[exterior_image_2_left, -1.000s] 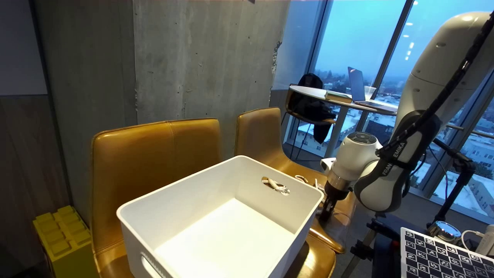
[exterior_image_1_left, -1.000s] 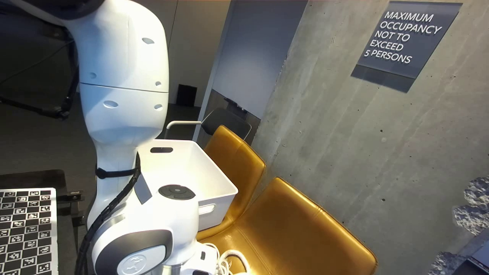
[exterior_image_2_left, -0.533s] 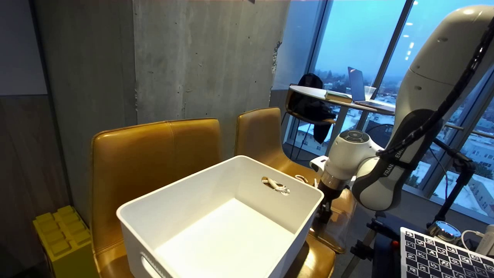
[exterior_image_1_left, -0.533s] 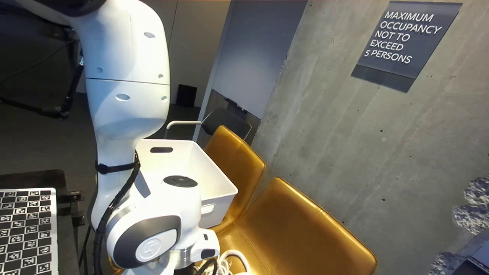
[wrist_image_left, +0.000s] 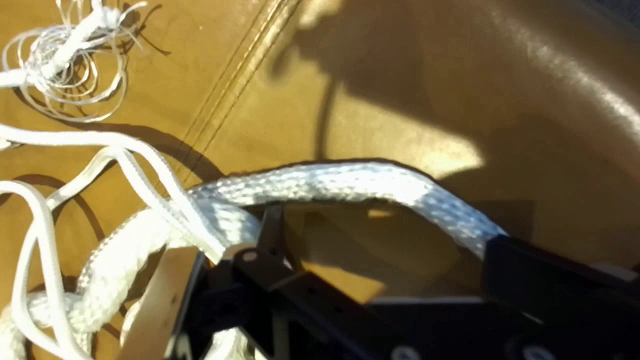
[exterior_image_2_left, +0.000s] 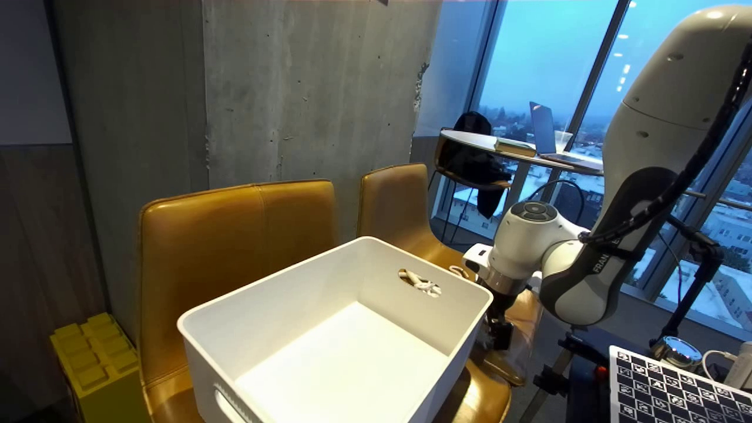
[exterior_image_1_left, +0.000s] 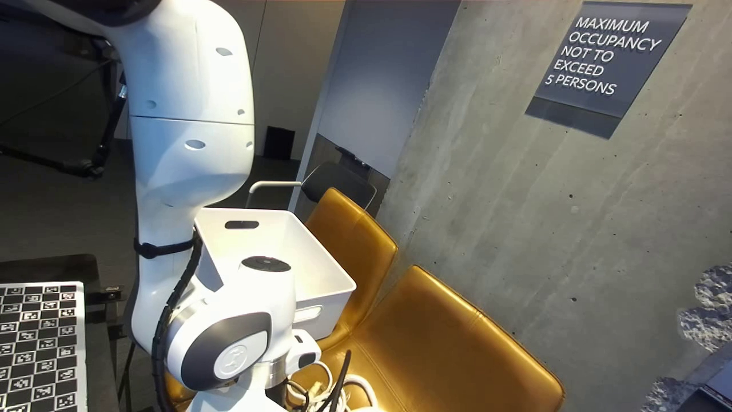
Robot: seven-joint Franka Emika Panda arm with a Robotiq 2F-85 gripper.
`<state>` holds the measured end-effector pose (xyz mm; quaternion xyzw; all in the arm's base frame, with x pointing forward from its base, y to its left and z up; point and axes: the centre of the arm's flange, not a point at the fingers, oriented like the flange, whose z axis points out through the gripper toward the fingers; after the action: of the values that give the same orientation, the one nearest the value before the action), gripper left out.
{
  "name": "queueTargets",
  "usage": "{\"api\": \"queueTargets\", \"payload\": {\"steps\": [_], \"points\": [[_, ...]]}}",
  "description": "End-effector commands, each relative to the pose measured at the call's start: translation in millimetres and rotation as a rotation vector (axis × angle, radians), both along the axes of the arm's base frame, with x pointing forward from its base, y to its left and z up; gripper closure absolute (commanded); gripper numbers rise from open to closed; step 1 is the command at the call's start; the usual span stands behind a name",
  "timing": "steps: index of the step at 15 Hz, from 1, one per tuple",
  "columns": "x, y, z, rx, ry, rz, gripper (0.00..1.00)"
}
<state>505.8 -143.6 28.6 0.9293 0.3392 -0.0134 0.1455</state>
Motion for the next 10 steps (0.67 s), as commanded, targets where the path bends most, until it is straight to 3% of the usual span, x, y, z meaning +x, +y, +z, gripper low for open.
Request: {"api": "queueTargets", "payload": {"steps": [1,6,10], "points": [[-7.6,26.6,4.3,0.024,0.066,0.119,0.0],[13.4,58.9,29.9,0.046,0.084,0.175,0.0],[-0.2,72.8,36.5,0.057,0.137,0.176,0.0]]}}
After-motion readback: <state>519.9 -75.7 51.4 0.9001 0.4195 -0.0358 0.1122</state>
